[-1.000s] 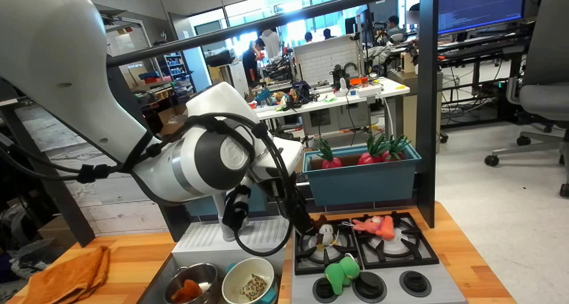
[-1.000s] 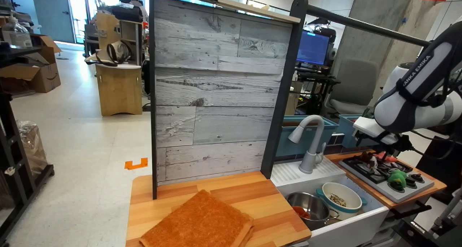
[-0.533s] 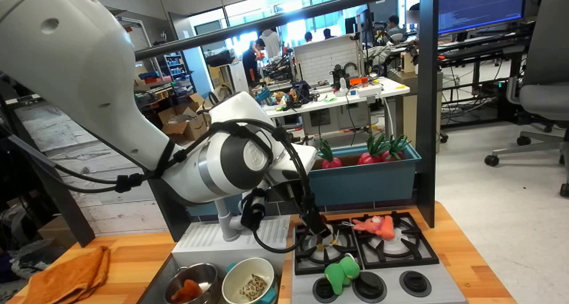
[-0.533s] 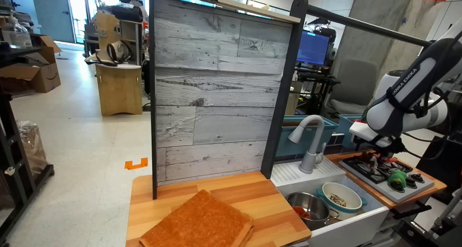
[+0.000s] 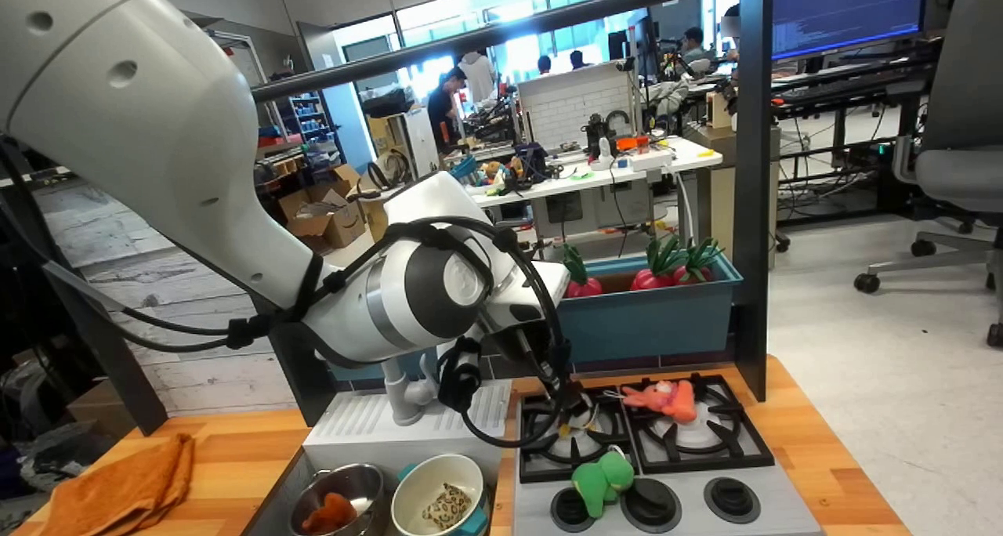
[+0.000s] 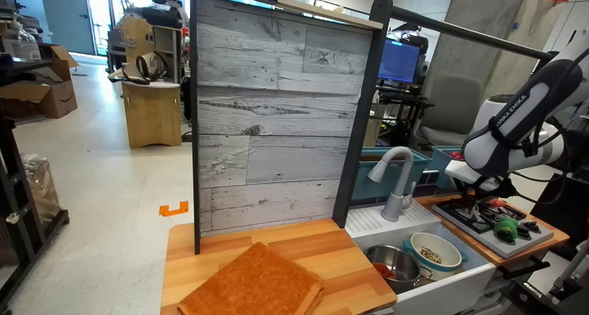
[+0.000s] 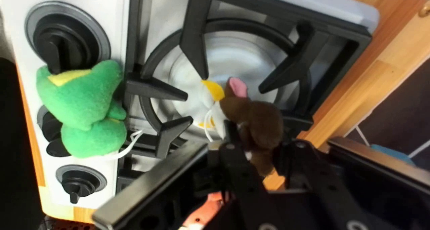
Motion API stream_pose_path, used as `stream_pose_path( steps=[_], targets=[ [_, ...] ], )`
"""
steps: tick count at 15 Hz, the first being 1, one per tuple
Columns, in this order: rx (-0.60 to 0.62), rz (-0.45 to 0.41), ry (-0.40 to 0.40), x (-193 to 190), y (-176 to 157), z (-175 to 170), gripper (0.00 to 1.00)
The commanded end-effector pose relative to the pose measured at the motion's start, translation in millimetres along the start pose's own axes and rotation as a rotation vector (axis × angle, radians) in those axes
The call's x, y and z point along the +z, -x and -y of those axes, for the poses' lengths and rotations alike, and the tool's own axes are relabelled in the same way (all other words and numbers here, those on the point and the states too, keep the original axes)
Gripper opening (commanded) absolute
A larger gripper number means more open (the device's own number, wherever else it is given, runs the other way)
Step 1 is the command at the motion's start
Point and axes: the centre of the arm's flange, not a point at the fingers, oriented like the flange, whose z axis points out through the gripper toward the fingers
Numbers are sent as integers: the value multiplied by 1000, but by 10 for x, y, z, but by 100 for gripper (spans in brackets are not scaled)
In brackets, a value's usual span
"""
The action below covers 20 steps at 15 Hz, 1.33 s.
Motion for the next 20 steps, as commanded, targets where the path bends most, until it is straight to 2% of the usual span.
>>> stream_pose_path(
  steps=[1, 2, 3, 4, 8, 11, 13, 14, 17, 20],
  targets=[
    [-94, 34, -4, -405, 314, -314, 0],
    [-146, 44, -21, -539, 467, -461, 5],
    [-196, 40, -48, -564, 561, -513, 2],
    [-254, 39, -77, -599, 682, -554, 4],
    [-414, -42, -258, -748, 1307, -652, 4],
    [-538, -7, -387, -916, 2035, -696, 4],
    [-615, 53, -457, -867, 2371, -533, 4],
    [-634, 82, -465, -829, 2531, -446, 4],
    [-629, 111, -479, -782, 2648, -297, 4],
    [-640, 127, -512, -754, 2538, -286, 4]
  ],
)
